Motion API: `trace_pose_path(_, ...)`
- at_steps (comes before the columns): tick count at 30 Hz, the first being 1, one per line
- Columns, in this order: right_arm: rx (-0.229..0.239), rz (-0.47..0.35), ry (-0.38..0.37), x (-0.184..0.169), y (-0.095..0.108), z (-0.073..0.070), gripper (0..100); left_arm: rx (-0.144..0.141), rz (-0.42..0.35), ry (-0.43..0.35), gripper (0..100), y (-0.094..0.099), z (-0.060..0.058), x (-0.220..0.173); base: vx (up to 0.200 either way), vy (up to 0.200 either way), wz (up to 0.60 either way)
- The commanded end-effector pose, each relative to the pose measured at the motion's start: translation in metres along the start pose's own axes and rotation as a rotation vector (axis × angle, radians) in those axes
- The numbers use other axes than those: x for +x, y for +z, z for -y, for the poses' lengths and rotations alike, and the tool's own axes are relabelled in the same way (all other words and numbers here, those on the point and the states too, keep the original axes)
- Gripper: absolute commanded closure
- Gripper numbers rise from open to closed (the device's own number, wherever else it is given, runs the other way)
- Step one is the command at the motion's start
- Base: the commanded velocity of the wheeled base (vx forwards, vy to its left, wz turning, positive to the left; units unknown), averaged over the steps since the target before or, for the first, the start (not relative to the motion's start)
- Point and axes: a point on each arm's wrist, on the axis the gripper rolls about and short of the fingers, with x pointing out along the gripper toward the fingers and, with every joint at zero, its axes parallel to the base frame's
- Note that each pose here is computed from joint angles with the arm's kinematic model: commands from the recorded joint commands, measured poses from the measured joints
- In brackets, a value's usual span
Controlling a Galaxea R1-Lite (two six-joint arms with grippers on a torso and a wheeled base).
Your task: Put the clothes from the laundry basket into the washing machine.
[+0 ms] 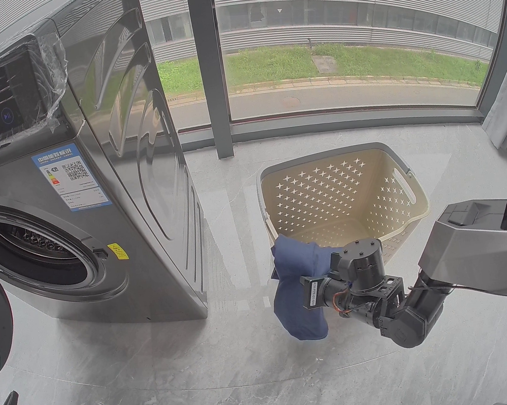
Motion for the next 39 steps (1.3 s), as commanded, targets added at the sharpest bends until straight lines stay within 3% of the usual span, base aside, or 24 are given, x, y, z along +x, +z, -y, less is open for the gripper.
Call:
trace_pose_path(1, 0.000, 0.050, 0.057, -0.039, 0.026, -0.019, 100, -0.002, -0.004, 0.000, 0, -0.005, 0.000, 0.000, 0.000, 0.000, 0.00)
trace_pose_path(2, 0.001, 0.071, 0.076, -0.051, 0.035, -0.024, 100, -0.005, -0.004, 0.000, 0, -0.005, 0.000, 0.000, 0.000, 0.000, 0.00)
trace_pose_path(5, 0.001, 0.071, 0.076, -0.051, 0.035, -0.024, 100, -0.005, -0.004, 0.000, 0, -0.005, 0.000, 0.000, 0.000, 0.000, 0.00)
trace_pose_path(6, 0.007, 0.145, 0.139, -0.094, 0.064, -0.039, 100, -0.005, -0.004, 0.000, 0, -0.005, 0.000, 0.000, 0.000, 0.000, 0.00)
trace_pose_path(10, -0.023, 0.181, 0.251, -0.154, 0.079, -0.053, 100, -0.005, -0.004, 0.000, 0, -0.005, 0.000, 0.000, 0.000, 0.000, 0.00)
trace_pose_path(13, -0.051, 0.203, 0.302, -0.186, 0.089, -0.056, 100, -0.005, -0.004, 0.000, 0, -0.005, 0.000, 0.000, 0.000, 0.000, 0.00)
trace_pose_path(18, -0.023, 0.305, 0.366, -0.229, 0.107, -0.053, 100, -0.005, -0.004, 0.000, 0, -0.005, 0.000, 0.000, 0.000, 0.000, 0.00)
trace_pose_path(25, -0.039, 0.350, 0.457, -0.257, 0.114, -0.054, 100, -0.001, -0.004, 0.000, 0, -0.005, 0.000, 0.000, -0.057, 0.000, 0.00)
trace_pose_path(39, -0.048, 0.338, 0.460, -0.255, 0.108, -0.053, 100, -0.001, -0.004, -0.001, 0, -0.005, 0.000, 0.000, -0.200, 0.000, 0.00)
